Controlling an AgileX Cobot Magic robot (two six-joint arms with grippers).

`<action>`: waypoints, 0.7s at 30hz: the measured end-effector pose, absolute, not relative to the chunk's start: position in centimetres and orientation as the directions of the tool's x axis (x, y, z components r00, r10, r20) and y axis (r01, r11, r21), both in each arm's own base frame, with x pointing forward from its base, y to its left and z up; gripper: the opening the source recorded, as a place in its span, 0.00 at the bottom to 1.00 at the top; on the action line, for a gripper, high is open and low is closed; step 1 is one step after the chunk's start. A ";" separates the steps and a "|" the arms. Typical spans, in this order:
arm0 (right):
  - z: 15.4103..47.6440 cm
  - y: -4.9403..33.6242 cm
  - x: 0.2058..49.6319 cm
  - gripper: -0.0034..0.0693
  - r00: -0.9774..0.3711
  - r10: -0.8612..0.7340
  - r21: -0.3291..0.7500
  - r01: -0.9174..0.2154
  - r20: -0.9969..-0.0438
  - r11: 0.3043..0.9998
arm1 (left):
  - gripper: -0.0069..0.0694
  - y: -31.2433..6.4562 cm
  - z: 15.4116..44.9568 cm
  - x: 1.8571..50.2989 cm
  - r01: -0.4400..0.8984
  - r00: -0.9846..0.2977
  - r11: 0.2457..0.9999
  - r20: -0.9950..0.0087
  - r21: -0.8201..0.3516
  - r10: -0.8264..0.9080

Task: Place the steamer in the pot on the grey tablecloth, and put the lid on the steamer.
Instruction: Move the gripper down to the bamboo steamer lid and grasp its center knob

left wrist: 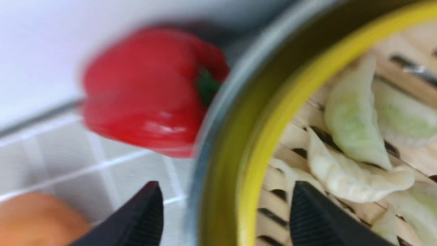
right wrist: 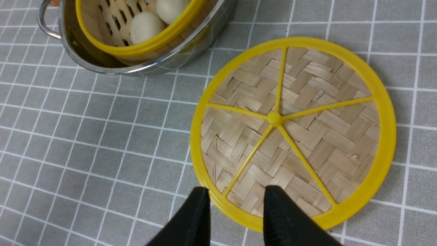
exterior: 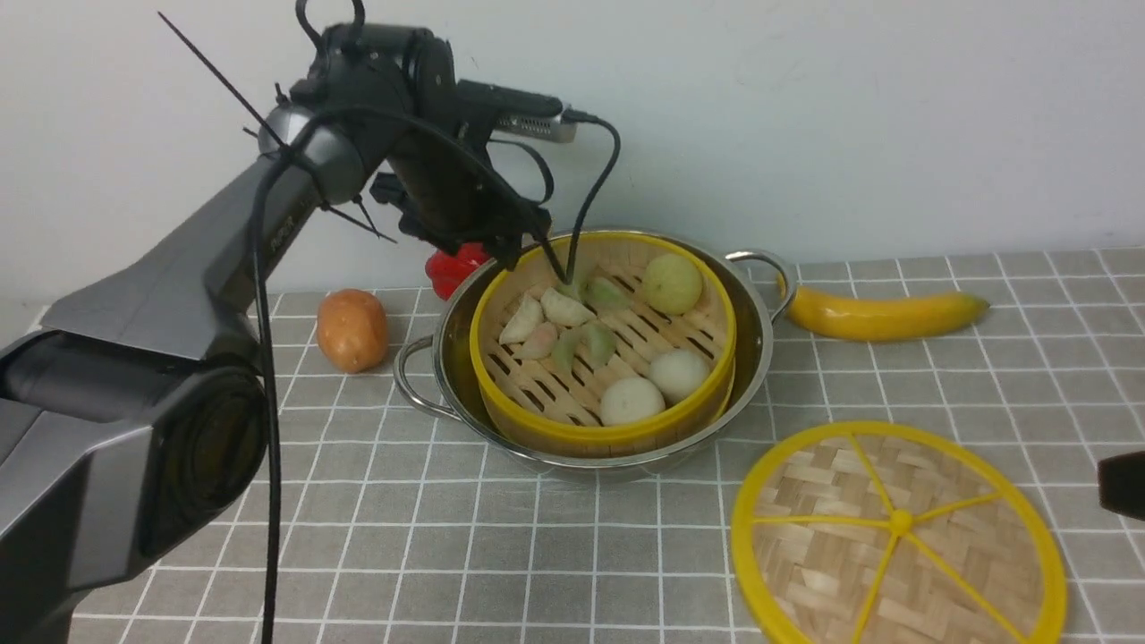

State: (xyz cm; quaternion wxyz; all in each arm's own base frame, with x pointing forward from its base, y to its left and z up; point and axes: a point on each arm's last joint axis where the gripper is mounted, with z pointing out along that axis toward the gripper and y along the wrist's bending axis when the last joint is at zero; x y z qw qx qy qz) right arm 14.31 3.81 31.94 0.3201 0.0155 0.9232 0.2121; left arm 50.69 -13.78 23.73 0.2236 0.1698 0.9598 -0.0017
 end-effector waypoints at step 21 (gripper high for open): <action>27.4 5.4 23.5 0.38 -0.887 -0.002 0.456 -0.239 -0.462 0.857 | 0.10 -10.0 50.9 36.3 0.335 -0.451 0.931 -0.843 0.144 0.292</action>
